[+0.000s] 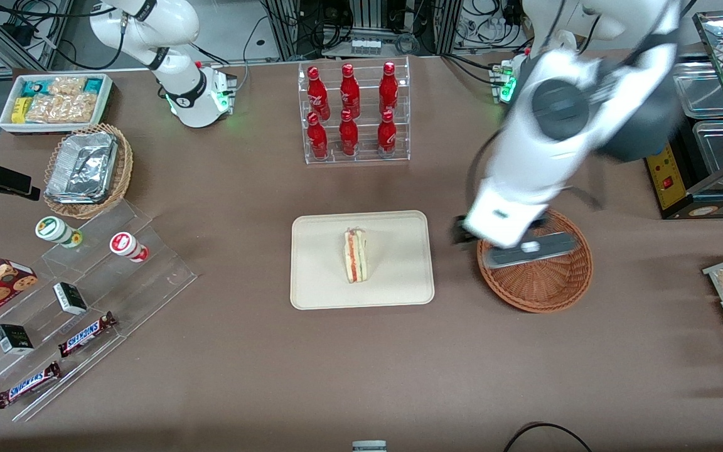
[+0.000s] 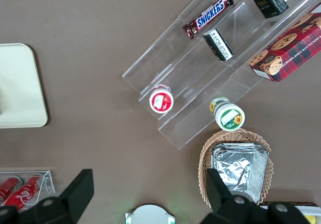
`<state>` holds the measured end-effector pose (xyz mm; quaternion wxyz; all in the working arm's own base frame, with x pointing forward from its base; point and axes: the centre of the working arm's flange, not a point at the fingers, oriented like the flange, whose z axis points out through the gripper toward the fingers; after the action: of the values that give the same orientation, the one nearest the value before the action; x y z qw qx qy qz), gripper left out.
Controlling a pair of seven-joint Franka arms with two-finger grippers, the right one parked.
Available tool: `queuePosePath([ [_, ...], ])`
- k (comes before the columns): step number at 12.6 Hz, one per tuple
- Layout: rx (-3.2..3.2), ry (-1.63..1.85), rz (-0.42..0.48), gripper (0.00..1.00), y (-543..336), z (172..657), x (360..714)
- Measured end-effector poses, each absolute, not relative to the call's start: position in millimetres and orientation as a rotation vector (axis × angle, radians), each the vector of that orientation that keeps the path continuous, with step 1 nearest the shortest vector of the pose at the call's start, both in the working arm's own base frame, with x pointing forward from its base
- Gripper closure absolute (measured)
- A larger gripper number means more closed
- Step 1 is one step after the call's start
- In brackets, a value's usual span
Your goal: Place sandwich from basket to tray
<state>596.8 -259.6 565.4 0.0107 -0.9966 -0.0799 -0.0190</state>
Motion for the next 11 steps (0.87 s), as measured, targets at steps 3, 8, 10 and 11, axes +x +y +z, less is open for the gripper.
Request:
queuePosePath([
  [3,-3.12,-0.115,-0.01,0.0,-182.7,603.7,583.5],
  [8,-3.128,0.033,0.031,0.0,-72.9,617.1,548.6],
  [10,-3.129,0.021,0.036,0.0,-56.7,616.4,547.0],
  [11,-3.128,0.014,0.037,0.0,-53.0,615.8,547.5],
])
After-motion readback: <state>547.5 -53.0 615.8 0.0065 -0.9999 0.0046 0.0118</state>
